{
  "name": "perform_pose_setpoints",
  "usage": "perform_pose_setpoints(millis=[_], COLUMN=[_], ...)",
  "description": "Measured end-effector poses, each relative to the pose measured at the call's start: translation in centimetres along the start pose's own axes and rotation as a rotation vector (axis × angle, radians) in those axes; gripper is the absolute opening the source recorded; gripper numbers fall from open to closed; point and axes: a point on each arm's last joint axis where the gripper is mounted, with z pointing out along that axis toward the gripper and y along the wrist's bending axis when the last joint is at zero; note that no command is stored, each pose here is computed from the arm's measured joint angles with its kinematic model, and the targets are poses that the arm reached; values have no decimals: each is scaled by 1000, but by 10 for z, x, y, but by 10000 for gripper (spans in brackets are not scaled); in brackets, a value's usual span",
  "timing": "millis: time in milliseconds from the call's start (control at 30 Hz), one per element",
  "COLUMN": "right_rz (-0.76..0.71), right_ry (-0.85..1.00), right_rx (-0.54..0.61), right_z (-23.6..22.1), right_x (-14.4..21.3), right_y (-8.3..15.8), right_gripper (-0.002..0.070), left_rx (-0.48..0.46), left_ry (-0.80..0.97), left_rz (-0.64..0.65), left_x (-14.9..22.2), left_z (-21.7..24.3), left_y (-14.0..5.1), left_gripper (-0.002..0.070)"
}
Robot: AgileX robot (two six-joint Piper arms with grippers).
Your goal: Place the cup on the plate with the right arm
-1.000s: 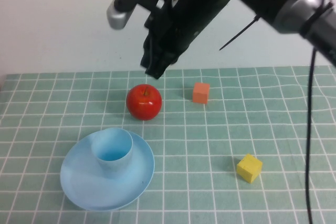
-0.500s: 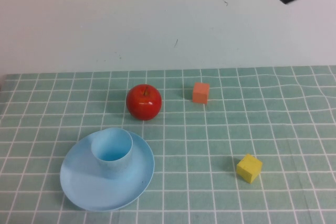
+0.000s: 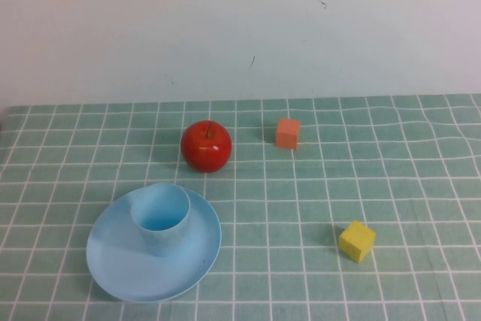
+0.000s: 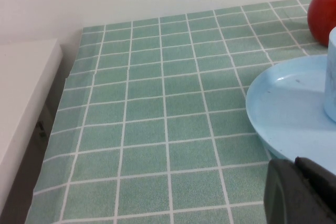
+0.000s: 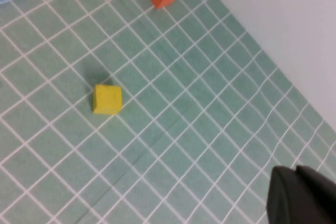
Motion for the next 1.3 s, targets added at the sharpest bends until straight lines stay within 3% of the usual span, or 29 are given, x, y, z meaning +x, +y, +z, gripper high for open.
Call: perform_pose_setpoints(millis=[167,267,400,600,867,1300], right_rz=[115,185,256,368,363,367], right_ry=[-12,-111,-283,-394,-288,-281], right_rx=[7,26,42,13,-24,-27], right_z=[-14,-13,5,42,83,87], right_x=[60,93,128,167,193,196], right_y=[18,32,53,82,105,107], right_gripper=[-3,-3,-3,-3,-3,-3], left_rx=[0,0,0,0,0,0], left_ry=[0,0,0,0,0,0], left_rz=[0,0,0,0,0,0], left_x=[0,0,0,0,0,0], left_z=[0,0,0,0,0,0], left_y=[0,0,0,0,0,0], left_gripper=[-3,-3,-3,-3,-3,-3])
